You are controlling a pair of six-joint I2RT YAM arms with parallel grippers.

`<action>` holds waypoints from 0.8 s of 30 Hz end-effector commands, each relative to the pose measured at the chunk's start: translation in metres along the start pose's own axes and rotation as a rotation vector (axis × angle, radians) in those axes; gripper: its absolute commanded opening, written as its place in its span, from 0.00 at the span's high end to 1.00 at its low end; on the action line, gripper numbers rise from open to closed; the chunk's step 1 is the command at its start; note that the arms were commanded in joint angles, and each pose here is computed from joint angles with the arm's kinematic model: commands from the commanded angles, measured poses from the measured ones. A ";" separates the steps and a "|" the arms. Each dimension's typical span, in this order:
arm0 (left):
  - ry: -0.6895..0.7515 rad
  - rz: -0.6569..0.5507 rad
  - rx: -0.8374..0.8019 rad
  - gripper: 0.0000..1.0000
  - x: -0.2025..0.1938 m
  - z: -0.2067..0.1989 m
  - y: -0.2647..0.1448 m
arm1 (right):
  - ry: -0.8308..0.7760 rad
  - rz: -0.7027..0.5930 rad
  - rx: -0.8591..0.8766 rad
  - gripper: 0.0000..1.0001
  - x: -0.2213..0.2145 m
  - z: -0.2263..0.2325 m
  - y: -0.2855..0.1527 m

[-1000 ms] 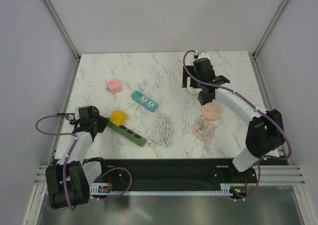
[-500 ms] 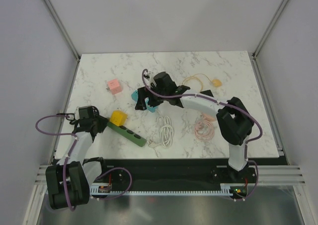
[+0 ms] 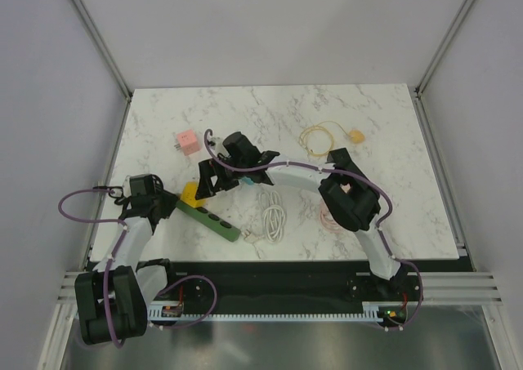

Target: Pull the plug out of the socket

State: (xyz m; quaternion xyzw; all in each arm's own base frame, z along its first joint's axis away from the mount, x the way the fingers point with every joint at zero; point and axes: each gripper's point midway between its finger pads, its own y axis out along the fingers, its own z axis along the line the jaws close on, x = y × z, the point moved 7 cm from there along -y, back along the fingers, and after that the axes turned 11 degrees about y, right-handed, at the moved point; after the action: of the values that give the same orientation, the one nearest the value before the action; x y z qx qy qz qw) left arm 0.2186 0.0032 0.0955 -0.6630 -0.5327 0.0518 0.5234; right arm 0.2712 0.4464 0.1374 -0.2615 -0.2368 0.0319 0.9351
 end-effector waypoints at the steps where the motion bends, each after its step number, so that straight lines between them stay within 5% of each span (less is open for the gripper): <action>1: 0.065 -0.024 0.048 0.98 0.000 0.010 0.001 | -0.014 -0.019 0.051 0.02 0.012 0.008 0.010; 12: 0.072 -0.025 0.038 0.98 0.000 0.009 0.001 | 0.001 0.005 0.045 0.04 0.019 -0.005 0.039; 24: 0.075 -0.026 0.024 0.98 -0.001 0.008 0.001 | 0.051 0.014 0.098 0.17 0.018 0.000 0.050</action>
State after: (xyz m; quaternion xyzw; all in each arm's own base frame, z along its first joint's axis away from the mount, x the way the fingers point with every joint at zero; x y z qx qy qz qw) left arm 0.2186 0.0031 0.0956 -0.6635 -0.5314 0.0478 0.5245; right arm 0.2894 0.4801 0.1043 -0.2526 -0.2006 0.0424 0.9456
